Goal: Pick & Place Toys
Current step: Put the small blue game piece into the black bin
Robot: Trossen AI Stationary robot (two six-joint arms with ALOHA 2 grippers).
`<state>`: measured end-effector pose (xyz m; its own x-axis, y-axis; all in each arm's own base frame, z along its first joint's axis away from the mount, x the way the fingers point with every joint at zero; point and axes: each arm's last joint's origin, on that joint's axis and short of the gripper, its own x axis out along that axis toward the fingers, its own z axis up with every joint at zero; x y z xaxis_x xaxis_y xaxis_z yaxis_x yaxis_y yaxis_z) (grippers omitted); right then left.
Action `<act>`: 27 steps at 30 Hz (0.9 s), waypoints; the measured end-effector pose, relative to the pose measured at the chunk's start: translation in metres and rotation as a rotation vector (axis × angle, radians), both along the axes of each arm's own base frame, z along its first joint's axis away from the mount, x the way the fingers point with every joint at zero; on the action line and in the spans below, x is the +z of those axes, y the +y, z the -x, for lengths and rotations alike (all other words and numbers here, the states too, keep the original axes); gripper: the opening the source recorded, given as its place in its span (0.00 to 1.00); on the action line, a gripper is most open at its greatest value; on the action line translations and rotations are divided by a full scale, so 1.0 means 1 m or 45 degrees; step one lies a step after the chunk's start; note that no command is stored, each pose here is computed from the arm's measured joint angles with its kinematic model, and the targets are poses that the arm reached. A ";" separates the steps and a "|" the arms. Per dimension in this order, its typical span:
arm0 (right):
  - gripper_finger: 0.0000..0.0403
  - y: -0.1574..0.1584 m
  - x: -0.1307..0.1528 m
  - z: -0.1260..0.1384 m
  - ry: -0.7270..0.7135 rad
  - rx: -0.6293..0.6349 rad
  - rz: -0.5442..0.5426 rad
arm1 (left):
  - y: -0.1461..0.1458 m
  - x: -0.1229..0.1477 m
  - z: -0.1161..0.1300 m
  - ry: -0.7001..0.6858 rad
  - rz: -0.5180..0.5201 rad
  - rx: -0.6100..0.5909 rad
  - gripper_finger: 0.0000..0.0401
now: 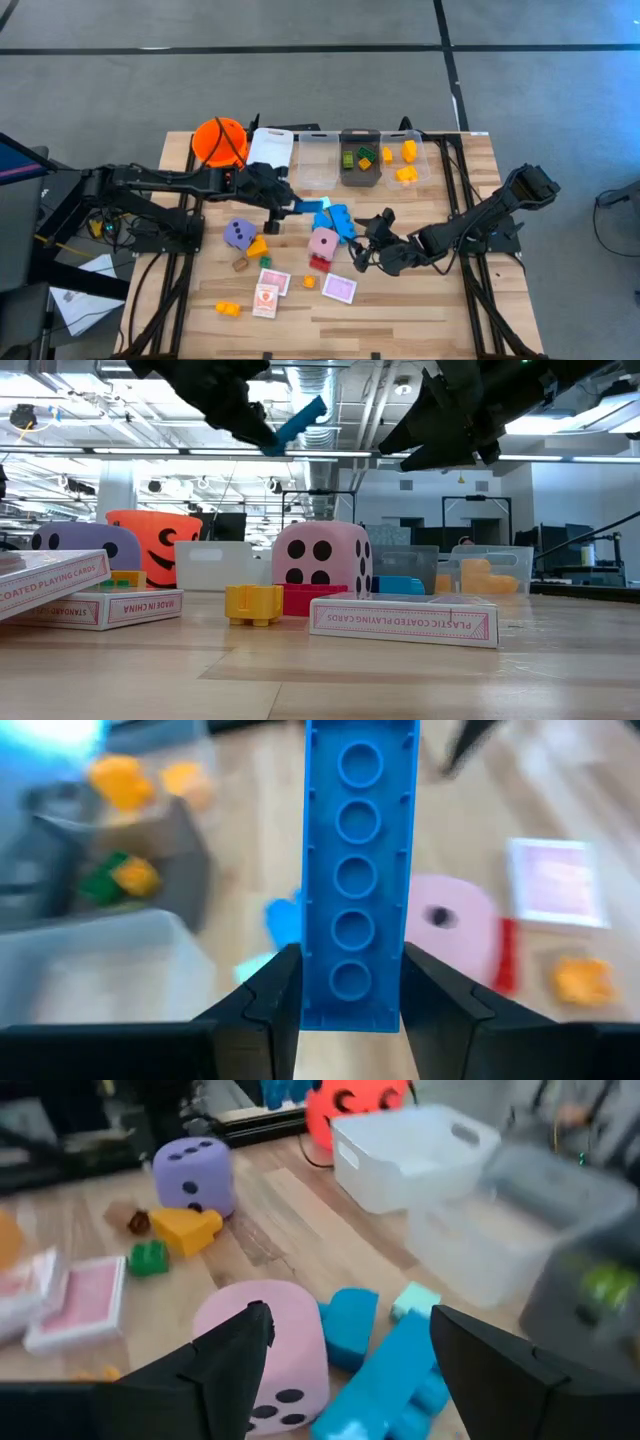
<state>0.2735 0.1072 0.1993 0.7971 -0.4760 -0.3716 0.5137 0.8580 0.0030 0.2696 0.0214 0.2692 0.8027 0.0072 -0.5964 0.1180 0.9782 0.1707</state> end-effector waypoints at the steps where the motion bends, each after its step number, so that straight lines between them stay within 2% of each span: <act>1: 0.67 0.001 0.001 0.000 0.024 0.030 0.055 | -0.001 -0.001 -0.001 0.002 0.031 -0.020 0.32; 7: 0.67 0.007 0.010 -0.006 0.186 0.352 0.509 | -0.007 -0.010 0.001 0.103 0.197 -0.098 0.32; 12: 0.67 0.008 0.019 -0.010 0.210 0.470 0.771 | -0.008 -0.010 0.001 0.114 0.295 -0.081 0.32; 16: 0.67 0.002 0.023 -0.015 0.259 0.504 0.958 | -0.008 -0.010 0.000 0.120 0.341 -0.070 0.32; 22: 0.67 -0.015 0.030 -0.023 0.238 0.474 1.035 | -0.012 -0.013 -0.003 0.132 0.364 -0.069 0.32; 27: 0.67 -0.023 0.032 -0.028 0.176 0.602 1.039 | -0.016 -0.015 -0.006 0.134 0.401 -0.055 0.32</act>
<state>0.3020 0.0844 0.2309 0.9473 -0.2700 -0.1724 0.0642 0.6873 -0.7235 0.2755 0.0058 0.2543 0.7321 -0.2231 -0.6437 0.1613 0.9747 -0.1545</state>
